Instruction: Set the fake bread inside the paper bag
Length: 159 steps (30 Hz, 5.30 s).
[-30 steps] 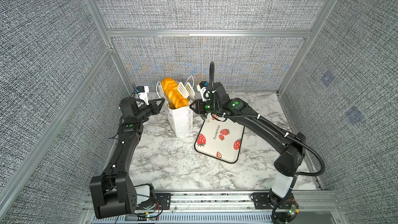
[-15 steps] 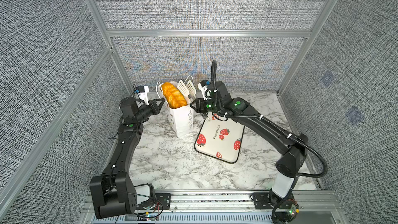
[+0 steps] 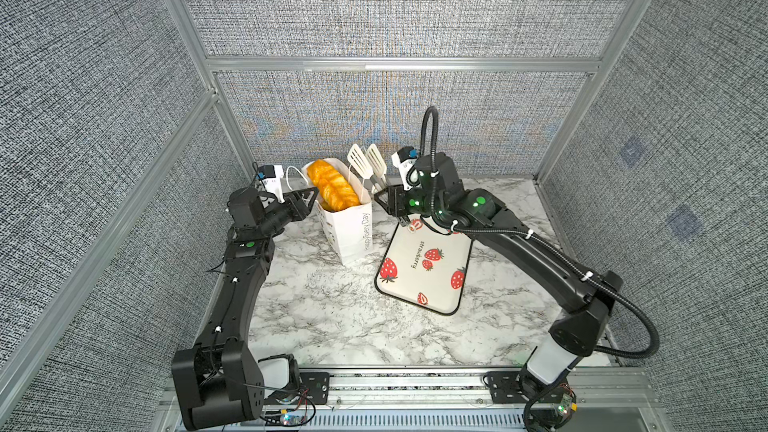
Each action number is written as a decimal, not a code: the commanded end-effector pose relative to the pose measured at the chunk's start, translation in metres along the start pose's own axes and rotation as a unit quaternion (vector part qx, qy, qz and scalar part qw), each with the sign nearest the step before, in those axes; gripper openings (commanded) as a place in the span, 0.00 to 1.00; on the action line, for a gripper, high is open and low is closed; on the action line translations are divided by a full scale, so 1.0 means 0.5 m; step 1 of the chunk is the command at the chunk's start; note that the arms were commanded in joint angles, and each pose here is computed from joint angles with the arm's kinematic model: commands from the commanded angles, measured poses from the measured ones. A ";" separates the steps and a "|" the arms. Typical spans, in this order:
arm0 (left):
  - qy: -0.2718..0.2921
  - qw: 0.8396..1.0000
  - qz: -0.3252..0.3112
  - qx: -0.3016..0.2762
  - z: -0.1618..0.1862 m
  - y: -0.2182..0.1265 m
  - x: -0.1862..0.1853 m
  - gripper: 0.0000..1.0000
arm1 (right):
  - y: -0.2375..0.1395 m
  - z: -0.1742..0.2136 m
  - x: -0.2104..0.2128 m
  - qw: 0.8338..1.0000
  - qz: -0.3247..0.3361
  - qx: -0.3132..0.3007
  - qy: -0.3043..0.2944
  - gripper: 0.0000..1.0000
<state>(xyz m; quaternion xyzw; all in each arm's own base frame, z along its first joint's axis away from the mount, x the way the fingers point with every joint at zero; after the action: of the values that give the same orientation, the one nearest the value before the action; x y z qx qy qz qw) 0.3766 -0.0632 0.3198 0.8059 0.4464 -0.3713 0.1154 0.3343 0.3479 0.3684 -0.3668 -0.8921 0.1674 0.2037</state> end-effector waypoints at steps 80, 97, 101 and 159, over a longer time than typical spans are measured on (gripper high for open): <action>-0.088 0.956 -0.270 -0.079 0.185 -0.105 0.268 0.99 | -0.074 0.550 -0.769 0.868 0.365 0.262 0.211 0.47; -0.067 0.966 -0.236 -0.082 0.186 -0.089 0.262 0.99 | -0.076 0.562 -0.766 0.863 0.366 0.277 0.213 0.73; -0.062 0.965 -0.238 -0.095 0.186 -0.092 0.267 0.99 | -0.083 0.555 -0.765 0.863 0.370 0.271 0.211 0.78; 0.299 0.895 -0.301 -0.137 0.232 -0.049 0.280 0.99 | -0.234 0.487 -0.676 0.880 0.467 -0.060 -0.062 0.99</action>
<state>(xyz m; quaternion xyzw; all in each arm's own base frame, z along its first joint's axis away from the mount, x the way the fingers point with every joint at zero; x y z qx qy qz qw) 0.3397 -0.0242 0.1175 0.6840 0.7174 -0.1073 -0.0771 0.3597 -0.0125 0.1119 -0.7318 -0.6337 0.2428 0.0619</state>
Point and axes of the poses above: each gripper's point midway between its finger pads, its own y axis out along the fingers, its own x axis along the line the jaws close on, z = x × y, the point moved 2 cm from there along -y, back along the fingers, and after that the axes turned 11 degrees about -y, right-handed, at the moved point
